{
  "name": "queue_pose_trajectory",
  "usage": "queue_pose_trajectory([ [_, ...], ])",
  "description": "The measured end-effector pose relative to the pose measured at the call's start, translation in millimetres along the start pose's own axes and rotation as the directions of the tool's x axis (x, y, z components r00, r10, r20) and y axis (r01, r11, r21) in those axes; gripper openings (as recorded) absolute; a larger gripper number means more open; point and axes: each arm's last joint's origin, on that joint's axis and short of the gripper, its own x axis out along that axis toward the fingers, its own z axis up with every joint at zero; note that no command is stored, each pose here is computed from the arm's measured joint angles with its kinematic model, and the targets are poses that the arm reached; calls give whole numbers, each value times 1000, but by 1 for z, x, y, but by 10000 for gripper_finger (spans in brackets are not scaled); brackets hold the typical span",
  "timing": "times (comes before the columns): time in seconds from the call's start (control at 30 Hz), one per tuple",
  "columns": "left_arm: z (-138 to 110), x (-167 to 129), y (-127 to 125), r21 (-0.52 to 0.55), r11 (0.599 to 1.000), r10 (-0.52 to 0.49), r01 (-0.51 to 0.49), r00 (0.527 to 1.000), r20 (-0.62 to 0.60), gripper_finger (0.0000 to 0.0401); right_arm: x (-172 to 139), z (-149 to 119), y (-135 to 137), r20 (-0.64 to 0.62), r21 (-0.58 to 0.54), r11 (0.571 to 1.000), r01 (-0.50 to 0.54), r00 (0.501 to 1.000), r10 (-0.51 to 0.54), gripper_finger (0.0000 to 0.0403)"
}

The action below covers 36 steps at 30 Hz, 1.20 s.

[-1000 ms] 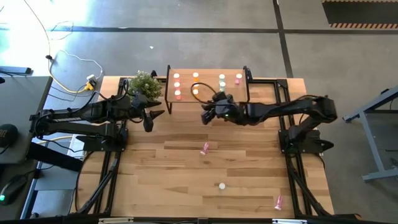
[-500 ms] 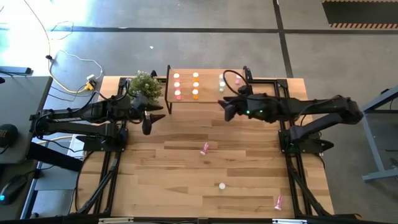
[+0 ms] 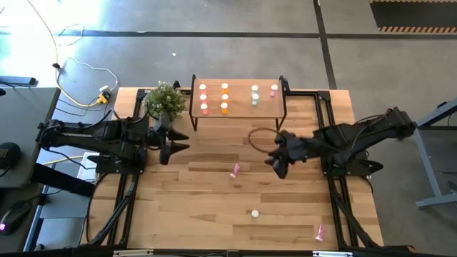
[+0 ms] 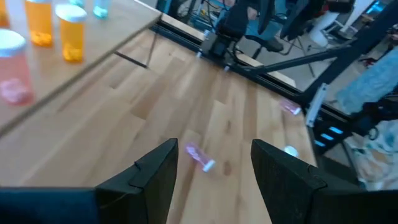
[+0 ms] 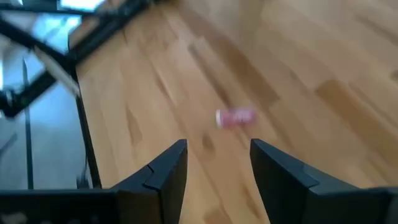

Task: Pick and place medicine bottles onto shelf by color
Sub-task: Put the blue pill bottle on the shelf aligned with the other blue pill bottles

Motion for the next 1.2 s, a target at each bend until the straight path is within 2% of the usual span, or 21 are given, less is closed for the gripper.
queue_pose_trajectory([
  [0.2,-3,-1,-7,-35,999,-41,40,999,-19,195,-7,-25,10,-105,-38,999,2,995,-6,167],
  [0.43,-7,-2,-13,-74,994,-81,78,996,-38,195,-11,-40,14,-198,-33,999,3,980,-10,173],
  [0.7,-11,-3,-20,-100,991,-98,93,994,-46,195,-16,-58,25,-177,-15,1000,20,984,-22,210],
  [0.87,-12,-4,-23,-69,994,-88,85,995,-39,195,1,-87,31,-210,4,999,41,977,-39,212],
  [0.93,-13,-5,-24,-66,994,-92,89,995,-40,195,9,-97,38,-185,9,1000,15,983,-13,212],
  [1.03,-14,-5,-26,-60,993,-104,101,993,-46,195,22,-110,50,-138,-46,999,-22,990,15,213],
  [1.2,-15,-6,-28,-55,992,-115,112,992,-52,195,48,-131,66,-103,-152,988,-19,995,3,213],
])
